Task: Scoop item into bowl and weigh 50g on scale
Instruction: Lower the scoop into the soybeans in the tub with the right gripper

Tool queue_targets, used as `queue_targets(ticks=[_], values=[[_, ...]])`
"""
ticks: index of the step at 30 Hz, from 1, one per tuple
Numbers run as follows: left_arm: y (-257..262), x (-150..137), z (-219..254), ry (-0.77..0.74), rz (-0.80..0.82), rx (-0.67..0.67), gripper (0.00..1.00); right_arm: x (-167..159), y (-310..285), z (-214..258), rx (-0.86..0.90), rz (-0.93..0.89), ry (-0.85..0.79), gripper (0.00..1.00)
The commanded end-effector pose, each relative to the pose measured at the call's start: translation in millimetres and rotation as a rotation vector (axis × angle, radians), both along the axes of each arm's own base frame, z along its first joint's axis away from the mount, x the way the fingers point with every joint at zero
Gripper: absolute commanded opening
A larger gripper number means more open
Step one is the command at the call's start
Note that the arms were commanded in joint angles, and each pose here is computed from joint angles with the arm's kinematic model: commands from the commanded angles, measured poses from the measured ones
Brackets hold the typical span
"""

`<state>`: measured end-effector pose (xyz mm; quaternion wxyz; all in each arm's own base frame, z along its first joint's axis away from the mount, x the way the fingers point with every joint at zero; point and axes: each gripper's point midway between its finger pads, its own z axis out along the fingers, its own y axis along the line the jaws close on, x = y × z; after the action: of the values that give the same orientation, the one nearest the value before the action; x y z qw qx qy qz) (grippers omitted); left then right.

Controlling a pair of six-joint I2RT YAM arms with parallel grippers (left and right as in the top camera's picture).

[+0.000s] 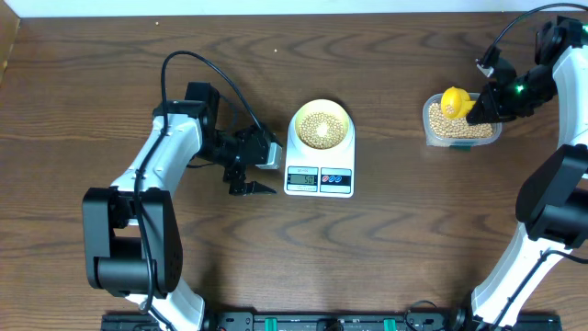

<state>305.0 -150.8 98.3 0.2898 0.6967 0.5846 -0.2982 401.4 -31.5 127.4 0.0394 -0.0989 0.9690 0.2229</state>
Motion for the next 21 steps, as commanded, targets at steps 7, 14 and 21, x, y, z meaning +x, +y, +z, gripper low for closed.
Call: queue_targets(ticks=[7,14,21], values=[[-1.1,-2.2,3.2,-0.007,-0.008,-0.02,0.98,-4.0,-0.6,1.7,-0.001,-0.001,0.009,0.01],[-1.1,-2.2,3.2,-0.007,-0.008,-0.02,0.98,-1.3,-5.7,-0.6,-0.031,-0.022,0.01,0.25],[-1.1,-2.2,3.2,-0.007,-0.008,-0.02,0.98,-1.0,-6.0,-0.9,-0.033,-0.022,0.009,0.31]])
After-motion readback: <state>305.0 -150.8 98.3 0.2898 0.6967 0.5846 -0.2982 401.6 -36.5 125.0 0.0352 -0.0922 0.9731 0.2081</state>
